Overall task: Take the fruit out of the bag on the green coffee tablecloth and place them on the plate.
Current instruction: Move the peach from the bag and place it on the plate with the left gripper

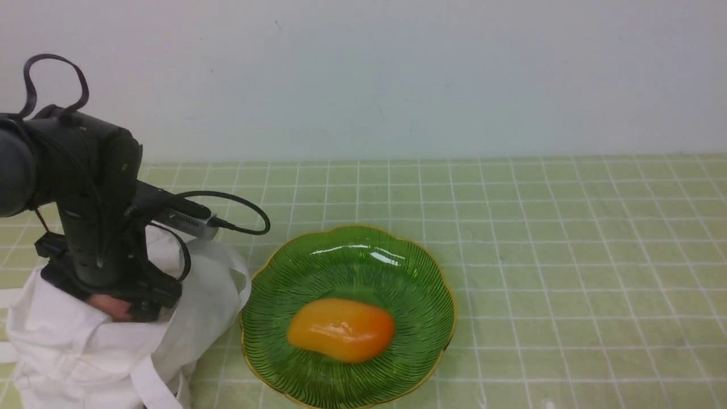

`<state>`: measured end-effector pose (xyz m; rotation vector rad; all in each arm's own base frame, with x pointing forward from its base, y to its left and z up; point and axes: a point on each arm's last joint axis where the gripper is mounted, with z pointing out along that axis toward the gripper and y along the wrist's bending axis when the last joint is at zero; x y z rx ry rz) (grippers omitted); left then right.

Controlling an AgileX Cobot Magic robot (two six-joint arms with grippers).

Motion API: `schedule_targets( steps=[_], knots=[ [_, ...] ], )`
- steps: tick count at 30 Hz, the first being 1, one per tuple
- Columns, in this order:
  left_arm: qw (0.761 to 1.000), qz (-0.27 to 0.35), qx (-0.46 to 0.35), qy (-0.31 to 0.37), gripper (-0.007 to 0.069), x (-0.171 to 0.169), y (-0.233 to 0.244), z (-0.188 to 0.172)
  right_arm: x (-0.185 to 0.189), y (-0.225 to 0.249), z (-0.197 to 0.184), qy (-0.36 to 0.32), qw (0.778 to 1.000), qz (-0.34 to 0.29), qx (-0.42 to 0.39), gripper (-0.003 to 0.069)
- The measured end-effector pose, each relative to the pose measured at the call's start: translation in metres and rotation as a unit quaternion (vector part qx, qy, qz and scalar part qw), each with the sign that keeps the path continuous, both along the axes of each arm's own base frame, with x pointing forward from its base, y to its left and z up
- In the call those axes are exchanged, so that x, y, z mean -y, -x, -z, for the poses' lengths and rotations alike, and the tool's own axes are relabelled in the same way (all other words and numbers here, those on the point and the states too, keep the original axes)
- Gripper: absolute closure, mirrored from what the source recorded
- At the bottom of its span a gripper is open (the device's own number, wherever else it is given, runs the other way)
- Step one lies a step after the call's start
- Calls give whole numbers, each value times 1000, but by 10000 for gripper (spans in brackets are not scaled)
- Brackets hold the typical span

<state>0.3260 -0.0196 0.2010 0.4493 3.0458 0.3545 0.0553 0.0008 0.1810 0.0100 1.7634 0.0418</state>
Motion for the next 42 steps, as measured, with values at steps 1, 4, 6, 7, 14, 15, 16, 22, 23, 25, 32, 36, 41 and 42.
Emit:
schedule_targets(
  steps=[1,4,6,7,14,15,16,22,23,25,32,36,41,42],
  knots=[
    [1000,1,6,3,4,0,1,-5,0,0,0,0,1000,0,0,673],
    [1000,1,29,9,4,0,11,-28,0,0,0,0,1000,0,0,673],
    [999,-1,40,9,4,-1,17,-40,0,0,0,0,1000,0,0,673],
    [999,-1,44,10,4,-2,18,-43,0,0,0,0,1000,0,0,673],
    [996,-8,87,12,4,-6,49,-89,0,0,0,0,1000,0,0,673],
    [996,-8,92,12,4,-6,50,-92,0,0,0,0,1000,0,0,673],
    [994,-8,111,15,4,-7,58,-103,0,0,0,0,1000,0,0,673],
    [985,-15,168,24,4,-10,83,-134,0,0,0,0,1000,0,0,673],
    [982,-18,186,27,4,-12,94,-144,0,0,0,0,1000,0,0,673],
    [978,-18,205,29,4,-13,103,-153,0,0,0,0,1000,0,0,673],
    [970,-18,233,62,4,-8,106,-160,0,0,0,0,1000,0,0,673],
    [965,-22,239,107,4,0,101,-157,0,0,0,0,1000,0,0,673],
    [956,-31,243,164,4,9,99,-158,0,0,0,0,1000,0,0,673],
    [952,-36,240,189,4,13,100,-158,0,0,0,0,1000,0,0,673]
  ],
)
